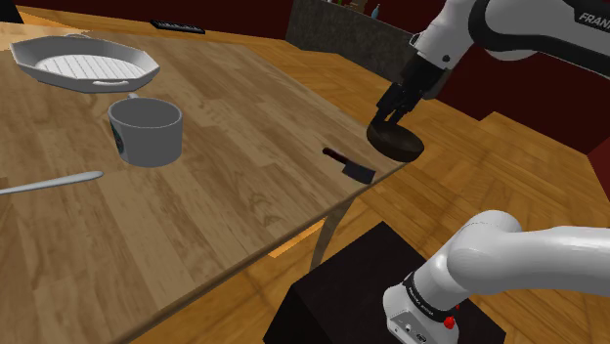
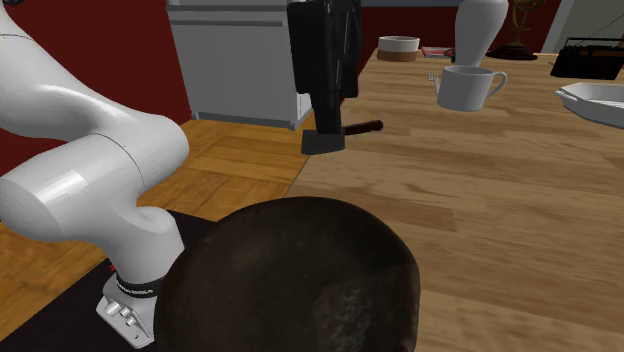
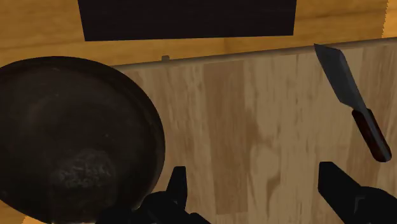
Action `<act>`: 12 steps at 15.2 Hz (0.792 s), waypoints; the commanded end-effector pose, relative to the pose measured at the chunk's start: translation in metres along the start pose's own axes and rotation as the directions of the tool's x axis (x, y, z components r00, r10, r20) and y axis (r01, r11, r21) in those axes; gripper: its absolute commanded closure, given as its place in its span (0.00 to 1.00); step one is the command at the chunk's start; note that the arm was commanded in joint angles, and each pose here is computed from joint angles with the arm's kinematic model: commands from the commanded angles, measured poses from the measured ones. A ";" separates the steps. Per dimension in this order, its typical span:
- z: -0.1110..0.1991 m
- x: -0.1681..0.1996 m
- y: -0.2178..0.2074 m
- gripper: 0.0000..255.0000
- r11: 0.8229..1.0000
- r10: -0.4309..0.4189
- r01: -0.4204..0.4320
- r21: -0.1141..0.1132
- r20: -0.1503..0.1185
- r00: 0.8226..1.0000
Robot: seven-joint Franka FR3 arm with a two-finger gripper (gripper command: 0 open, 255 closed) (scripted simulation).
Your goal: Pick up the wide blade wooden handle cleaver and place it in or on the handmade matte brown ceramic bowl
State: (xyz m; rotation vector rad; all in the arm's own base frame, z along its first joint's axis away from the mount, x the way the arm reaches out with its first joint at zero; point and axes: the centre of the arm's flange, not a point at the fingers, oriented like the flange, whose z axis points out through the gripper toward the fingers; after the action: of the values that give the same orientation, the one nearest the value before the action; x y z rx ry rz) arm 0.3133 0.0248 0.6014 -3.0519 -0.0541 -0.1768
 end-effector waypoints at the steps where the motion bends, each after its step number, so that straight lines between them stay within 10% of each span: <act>1: 0.000 0.000 0.000 0.00 1.000 0.000 0.000 0.000 0.000 1.000; 6: 0.027 0.007 -0.070 0.00 0.980 -0.191 0.195 -0.048 0.083 0.978; 12: 0.059 -0.003 -0.140 0.00 0.917 -0.373 0.391 -0.079 0.175 0.911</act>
State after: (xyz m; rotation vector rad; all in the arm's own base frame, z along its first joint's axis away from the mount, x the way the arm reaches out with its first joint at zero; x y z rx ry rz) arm 0.3127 0.1606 0.5567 -3.1240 -0.6407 0.0267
